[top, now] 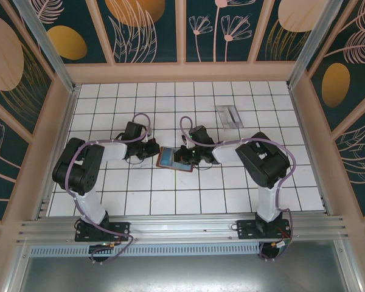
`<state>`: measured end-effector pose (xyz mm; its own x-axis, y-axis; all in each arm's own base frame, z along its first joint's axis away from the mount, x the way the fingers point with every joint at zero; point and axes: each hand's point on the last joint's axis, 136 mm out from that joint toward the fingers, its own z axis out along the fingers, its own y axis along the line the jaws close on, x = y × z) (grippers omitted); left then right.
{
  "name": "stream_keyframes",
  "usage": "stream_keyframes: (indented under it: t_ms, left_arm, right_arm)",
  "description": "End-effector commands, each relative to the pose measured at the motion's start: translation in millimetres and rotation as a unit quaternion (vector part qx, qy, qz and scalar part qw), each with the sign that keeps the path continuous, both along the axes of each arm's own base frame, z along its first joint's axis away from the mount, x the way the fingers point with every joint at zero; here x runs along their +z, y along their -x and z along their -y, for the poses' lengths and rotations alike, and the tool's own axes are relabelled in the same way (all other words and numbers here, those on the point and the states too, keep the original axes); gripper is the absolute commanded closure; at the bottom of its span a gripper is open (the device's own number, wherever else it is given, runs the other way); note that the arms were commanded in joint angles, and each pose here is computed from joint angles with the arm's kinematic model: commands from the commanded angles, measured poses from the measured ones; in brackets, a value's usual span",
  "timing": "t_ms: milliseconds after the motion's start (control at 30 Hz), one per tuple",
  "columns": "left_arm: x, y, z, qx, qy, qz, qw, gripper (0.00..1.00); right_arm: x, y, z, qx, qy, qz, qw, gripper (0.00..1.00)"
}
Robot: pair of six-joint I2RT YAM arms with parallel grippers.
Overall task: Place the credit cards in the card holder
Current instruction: Insert the credit card into the card slot, then close the card holder at the center of the table.
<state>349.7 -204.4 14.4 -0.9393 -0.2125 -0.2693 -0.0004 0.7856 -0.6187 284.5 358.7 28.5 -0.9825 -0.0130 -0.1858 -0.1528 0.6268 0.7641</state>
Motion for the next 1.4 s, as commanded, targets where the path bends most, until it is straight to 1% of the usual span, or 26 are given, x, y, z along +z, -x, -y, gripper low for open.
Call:
stream_keyframes:
  t_ms: [0, 100, 133, 167, 200, 233, 333, 367, 433, 467, 533, 600, 667, 767, 833, 933, 1000, 1067, 1133, 1200, 1233, 1300, 1367]
  left_arm:
    - [-21.7, 20.7, -2.1, 0.001, -0.013, -0.051, 0.999, 1.0]
    - [-21.0, 21.9, -1.1, -0.002, -0.011, -0.052, 0.999, 1.0]
    - [-21.3, 22.3, -1.7, -0.003, -0.012, -0.053, 0.998, 1.0]
    - [-19.6, 22.4, -1.9, -0.004, -0.013, -0.052, 0.999, 1.0]
    - [-18.1, 22.8, -3.6, -0.002, -0.015, -0.049, 0.999, 1.0]
    - [-16.4, 23.0, -4.4, -0.001, -0.017, -0.045, 0.999, 1.0]
    - [-3.5, 19.7, -5.2, -0.014, -0.025, -0.036, 0.999, 1.0]
    - [6.3, 18.5, -4.1, -0.025, -0.028, -0.032, 0.999, 0.98]
    - [30.0, 14.3, -6.3, -0.03, -0.036, -0.004, 0.999, 0.91]
    - [40.7, 11.5, -9.1, -0.027, -0.043, 0.013, 0.999, 0.87]
    - [54.3, 8.2, -13.2, -0.027, -0.057, 0.031, 0.998, 0.82]
    - [55.2, 10.9, -14.5, -0.031, -0.062, 0.026, 0.997, 0.81]
    - [48.4, 18.2, -13.9, -0.028, -0.052, 0.014, 0.998, 0.79]
    - [36.0, 29.3, -8.0, -0.025, -0.019, -0.005, 0.999, 0.73]
    - [28.7, 36.8, -7.4, -0.024, -0.011, -0.019, 0.999, 0.69]
    - [20.7, 43.2, -10.7, -0.015, -0.009, -0.023, 1.0, 0.62]
    - [15.4, 46.1, -8.6, -0.021, -0.006, -0.033, 0.999, 0.61]
    - [10.4, 47.5, -8.4, -0.022, -0.006, -0.041, 0.999, 0.58]
    - [7.0, 47.0, -6.8, -0.02, 0.0, -0.042, 0.999, 0.55]
    - [6.7, 46.4, 0.3, -0.028, 0.018, -0.049, 0.998, 0.46]
    - [7.3, 47.2, 5.3, -0.035, 0.033, -0.056, 0.997, 0.44]
    - [12.3, 46.0, 12.6, -0.038, 0.058, -0.059, 0.996, 0.42]
    - [16.3, 42.3, 15.6, -0.035, 0.07, -0.053, 0.996, 0.42]
  right_arm:
    - [2.9, -5.3, -10.3, -0.032, -0.02, 0.003, 0.999, 1.0]
    - [4.0, -4.3, -6.9, -0.046, -0.026, 0.001, 0.999, 1.0]
    - [4.0, -3.5, -6.8, -0.047, -0.029, -0.002, 0.998, 0.94]
    - [6.4, -1.8, -7.6, -0.045, -0.033, -0.003, 0.998, 0.83]
    - [9.5, 0.4, -7.8, -0.039, -0.037, -0.001, 0.999, 0.78]
    - [12.7, 2.0, -6.7, -0.035, -0.035, 0.003, 0.999, 0.75]
    - [21.5, 3.1, 8.7, -0.034, 0.01, 0.031, 0.999, 0.73]
    - [24.7, 3.4, 16.0, -0.036, 0.029, 0.039, 0.998, 0.72]
    - [30.1, 7.8, 29.5, -0.035, 0.06, 0.05, 0.996, 0.7]
    - [31.1, 11.3, 37.8, -0.035, 0.077, 0.053, 0.995, 0.67]
    - [31.0, 17.1, 54.8, -0.04, 0.11, 0.057, 0.991, 0.59]
    - [31.9, 17.9, 68.5, -0.046, 0.131, 0.06, 0.988, 0.55]
    - [30.2, 12.7, 84.8, -0.055, 0.157, 0.063, 0.984, 0.54]
    - [19.9, 1.9, 114.7, -0.078, 0.229, 0.063, 0.968, 0.53]
    - [16.7, 0.0, 119.2, -0.079, 0.251, 0.063, 0.963, 0.5]
    - [9.4, 2.8, 109.3, -0.067, 0.246, 0.052, 0.966, 0.51]
    - [3.9, 4.8, 102.9, -0.062, 0.24, 0.044, 0.968, 0.55]
    - [1.9, 7.3, 91.1, -0.05, 0.213, 0.035, 0.975, 0.58]
    - [1.5, 8.6, 77.6, -0.038, 0.184, 0.027, 0.982, 0.59]
    - [-0.3, 9.6, 68.3, -0.032, 0.164, 0.021, 0.986, 0.59]
    - [0.0, 9.4, 64.7, -0.031, 0.155, 0.019, 0.987, 0.61]
    - [2.2, 10.8, 53.8, -0.023, 0.125, 0.015, 0.992, 0.66]
    - [5.2, 10.4, 45.1, -0.018, 0.104, 0.015, 0.994, 0.71]
